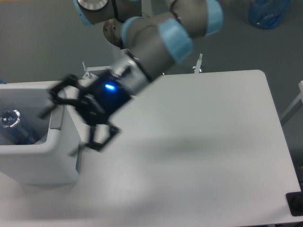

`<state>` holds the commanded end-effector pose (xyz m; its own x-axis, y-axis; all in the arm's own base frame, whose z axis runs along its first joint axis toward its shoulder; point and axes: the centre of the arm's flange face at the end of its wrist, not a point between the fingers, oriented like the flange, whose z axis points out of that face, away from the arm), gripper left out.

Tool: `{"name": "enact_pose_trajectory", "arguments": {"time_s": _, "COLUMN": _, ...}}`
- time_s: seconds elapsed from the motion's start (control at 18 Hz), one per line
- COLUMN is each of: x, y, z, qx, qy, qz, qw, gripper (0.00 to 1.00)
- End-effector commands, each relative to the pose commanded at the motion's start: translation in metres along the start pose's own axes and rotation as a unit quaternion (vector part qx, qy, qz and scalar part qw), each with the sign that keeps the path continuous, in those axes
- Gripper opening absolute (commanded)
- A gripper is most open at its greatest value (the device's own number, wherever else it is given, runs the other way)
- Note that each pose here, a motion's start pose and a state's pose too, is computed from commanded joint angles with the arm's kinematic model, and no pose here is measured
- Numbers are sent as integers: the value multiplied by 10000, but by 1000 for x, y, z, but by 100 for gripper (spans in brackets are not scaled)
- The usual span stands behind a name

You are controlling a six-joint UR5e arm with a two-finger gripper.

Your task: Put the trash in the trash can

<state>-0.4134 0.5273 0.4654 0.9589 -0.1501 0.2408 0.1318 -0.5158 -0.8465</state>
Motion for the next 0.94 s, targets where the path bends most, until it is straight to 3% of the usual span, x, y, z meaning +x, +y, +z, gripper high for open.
{"name": "enact_pose_trajectory", "arguments": {"time_s": 0.17, "x": -39, "y": 29, "z": -12, "qx": -824, "qy": -883, "qz": 397, "qw": 9919, "gripper": 100}}
{"name": "enact_pose_trajectory", "arguments": {"time_s": 0.22, "x": -49, "y": 38, "z": -15, "qx": -1279, "qy": -1257, "qz": 569, "qw": 9821, "gripper": 100}}
{"name": "enact_pose_trajectory", "arguments": {"time_s": 0.33, "x": -65, "y": 54, "z": -25, "qx": -2198, "qy": -1980, "qz": 764, "qw": 9522, "gripper": 100}}
{"name": "enact_pose_trajectory", "arguments": {"time_s": 0.44, "x": -74, "y": 66, "z": -30, "qx": -2802, "qy": -2380, "qz": 717, "qw": 9272, "gripper": 100}}
{"name": "enact_pose_trajectory", "arguments": {"time_s": 0.61, "x": -80, "y": 79, "z": -25, "qx": -3056, "qy": -2352, "qz": 669, "qw": 9202, "gripper": 100}}
{"name": "enact_pose_trajectory", "arguments": {"time_s": 0.83, "x": -84, "y": 95, "z": -26, "qx": -3807, "qy": -2028, "qz": 1071, "qw": 8958, "gripper": 100}}
{"name": "enact_pose_trajectory", "arguments": {"time_s": 0.94, "x": -84, "y": 98, "z": -26, "qx": -3891, "qy": -2002, "qz": 1036, "qw": 8932, "gripper": 100}}
